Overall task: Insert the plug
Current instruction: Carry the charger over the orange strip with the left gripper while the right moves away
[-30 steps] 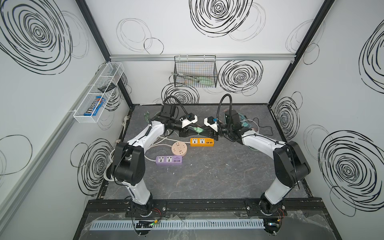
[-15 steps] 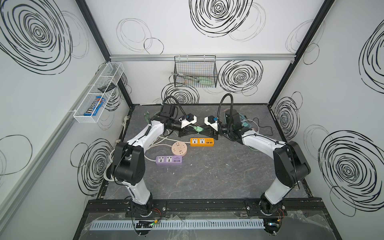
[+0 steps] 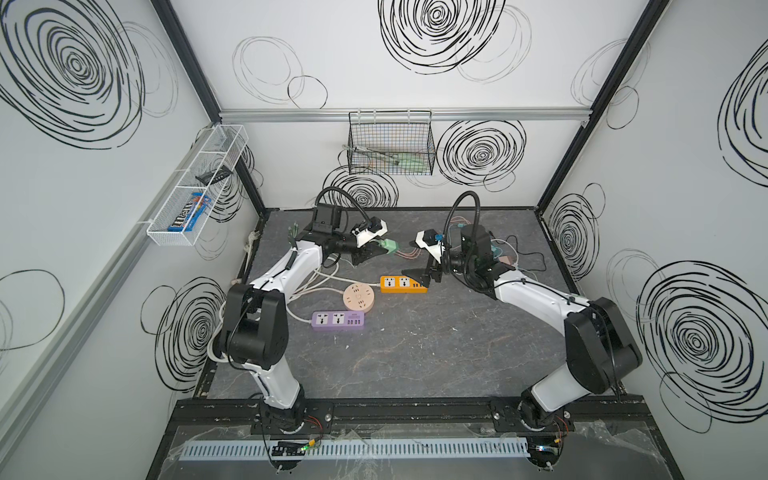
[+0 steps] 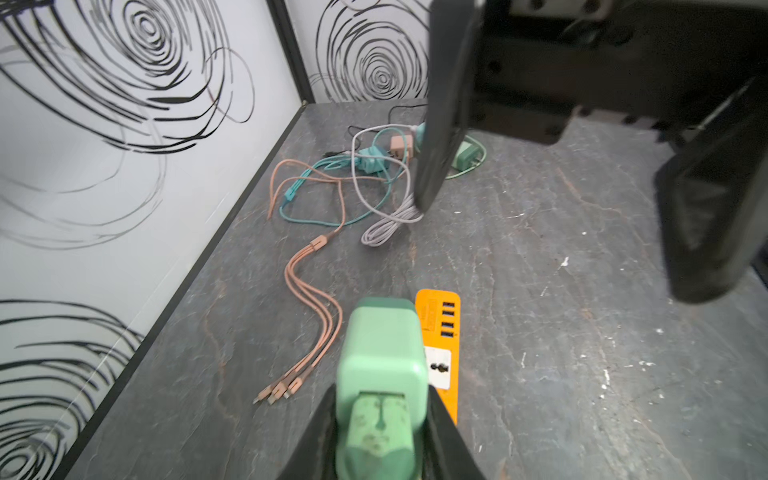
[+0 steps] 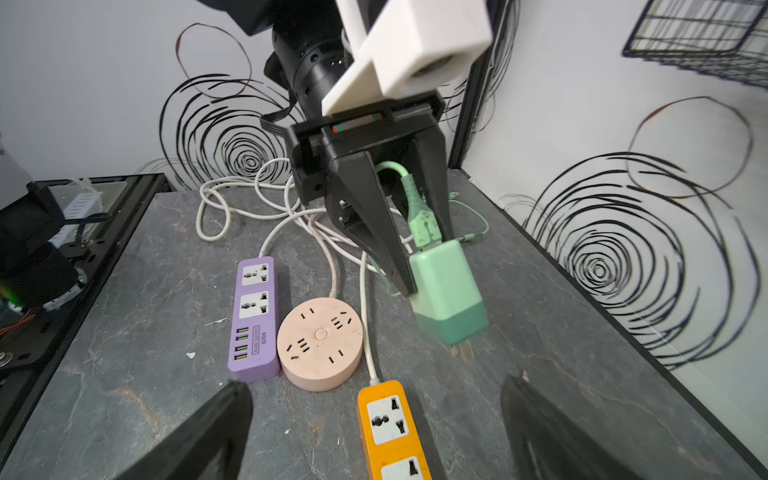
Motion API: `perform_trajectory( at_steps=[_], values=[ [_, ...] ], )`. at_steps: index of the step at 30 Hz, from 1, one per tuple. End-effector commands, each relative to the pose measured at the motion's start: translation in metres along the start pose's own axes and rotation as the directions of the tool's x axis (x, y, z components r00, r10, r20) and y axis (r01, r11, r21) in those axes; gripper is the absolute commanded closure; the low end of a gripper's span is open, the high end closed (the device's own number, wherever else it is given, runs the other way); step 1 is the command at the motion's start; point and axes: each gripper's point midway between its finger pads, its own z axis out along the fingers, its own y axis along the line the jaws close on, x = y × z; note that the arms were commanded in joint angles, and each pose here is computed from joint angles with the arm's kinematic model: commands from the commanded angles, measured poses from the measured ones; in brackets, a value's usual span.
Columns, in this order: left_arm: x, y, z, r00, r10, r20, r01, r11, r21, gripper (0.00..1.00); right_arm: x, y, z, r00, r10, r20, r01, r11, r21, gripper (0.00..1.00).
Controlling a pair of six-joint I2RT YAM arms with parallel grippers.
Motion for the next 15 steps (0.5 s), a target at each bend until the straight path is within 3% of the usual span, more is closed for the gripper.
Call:
perform_trajectory(
  at_steps=[1, 5, 7, 10, 15],
  values=[
    [-0.006, 0.024, -0.006, 0.999, 0.034, -0.026, -0.037, 0.990, -0.137, 1.00, -0.010, -0.032, -0.019, 0.997, 0.072, 0.036, -0.078, 0.968, 0.236, 0.03],
    [-0.010, 0.010, -0.010, 0.988, 0.147, 0.037, -0.144, 0.987, -0.076, 1.00, 0.008, -0.046, -0.035, 0.981, 0.196, -0.008, -0.178, 0.908, 0.380, 0.03],
    [-0.012, 0.009, -0.012, 0.977, 0.204, 0.067, -0.197, 0.975, -0.101, 1.00, 0.014, -0.054, -0.046, 0.965, 0.262, -0.002, -0.232, 0.859, 0.456, 0.03],
    [-0.011, 0.018, -0.012, 0.986, 0.156, 0.052, -0.149, 0.980, -0.129, 1.00, 0.026, -0.067, -0.067, 0.932, 0.358, 0.049, -0.319, 0.750, 0.579, 0.03],
    [0.007, 0.029, -0.003, 0.991, 0.106, -0.082, -0.116, 0.985, -0.131, 1.00, 0.042, -0.085, -0.102, 0.893, 0.422, 0.155, -0.400, 0.588, 0.703, 0.03]
  ],
)
